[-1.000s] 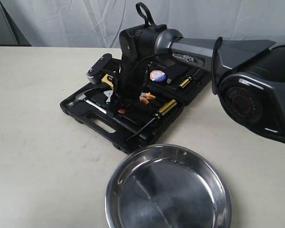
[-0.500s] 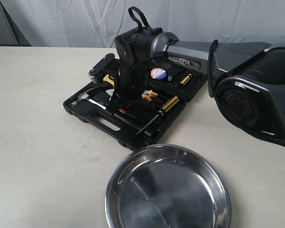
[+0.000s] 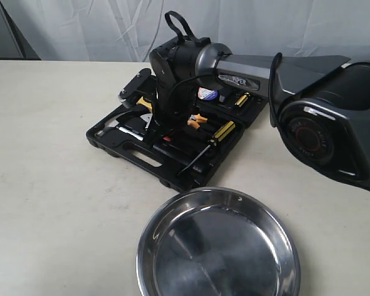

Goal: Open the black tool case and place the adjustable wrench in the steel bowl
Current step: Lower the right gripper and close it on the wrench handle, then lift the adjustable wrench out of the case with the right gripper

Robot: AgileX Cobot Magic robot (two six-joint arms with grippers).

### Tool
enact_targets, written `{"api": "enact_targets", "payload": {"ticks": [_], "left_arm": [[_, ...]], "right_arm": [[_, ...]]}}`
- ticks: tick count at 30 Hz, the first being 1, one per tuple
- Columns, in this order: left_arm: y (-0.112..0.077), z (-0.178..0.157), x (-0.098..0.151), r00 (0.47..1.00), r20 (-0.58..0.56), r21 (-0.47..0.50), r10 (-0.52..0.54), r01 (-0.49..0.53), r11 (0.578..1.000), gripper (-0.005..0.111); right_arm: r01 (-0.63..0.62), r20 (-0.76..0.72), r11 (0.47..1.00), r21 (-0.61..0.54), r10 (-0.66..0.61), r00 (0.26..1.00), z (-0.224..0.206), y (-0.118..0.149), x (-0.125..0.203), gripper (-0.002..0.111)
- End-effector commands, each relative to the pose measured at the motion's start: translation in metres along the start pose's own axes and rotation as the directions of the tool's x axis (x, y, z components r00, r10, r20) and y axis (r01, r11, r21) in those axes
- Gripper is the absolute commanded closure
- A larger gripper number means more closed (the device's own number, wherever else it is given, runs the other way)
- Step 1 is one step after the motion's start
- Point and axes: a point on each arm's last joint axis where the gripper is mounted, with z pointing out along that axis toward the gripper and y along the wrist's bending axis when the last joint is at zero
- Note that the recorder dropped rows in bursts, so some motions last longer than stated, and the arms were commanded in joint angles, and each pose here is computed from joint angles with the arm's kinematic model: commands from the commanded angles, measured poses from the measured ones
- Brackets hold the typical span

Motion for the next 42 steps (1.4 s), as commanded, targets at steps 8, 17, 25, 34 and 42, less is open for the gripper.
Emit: {"api": "enact_targets", "payload": {"ticks": [8,17,25,34,42], "left_arm": [[0.0,0.0,-0.002,1.0,0.013,-0.002,-0.005,0.005,1.0,0.106],[0.0,0.0,-0.002,1.0,0.013,-0.002,-0.005,0.005,1.0,0.106],[0.0,0.0,-0.002,1.0,0.013,-0.002,-0.005,0.005,1.0,0.106],[0.0,0.0,-0.002,1.0,0.013,-0.002,-0.005,0.005,1.0,0.106],[0.0,0.0,-0.002,1.0,0.013,-0.002,-0.005,0.005,1.0,0.106]], "right_arm": [[0.012,0.049,0.999,0.053,-0.014,0.999,-0.009,-0.011,-0.001,0.109],[-0.002,0.137,0.996,0.087,-0.01,0.991,-0.032,-0.016,-0.01,0.109],[-0.047,0.194,0.994,0.096,0.027,0.981,-0.038,-0.018,-0.015,0.109],[-0.072,0.308,0.99,0.122,0.032,0.951,-0.062,-0.023,-0.024,0.109],[-0.078,0.316,0.989,0.123,0.035,0.948,-0.066,-0.024,-0.025,0.109]]}}
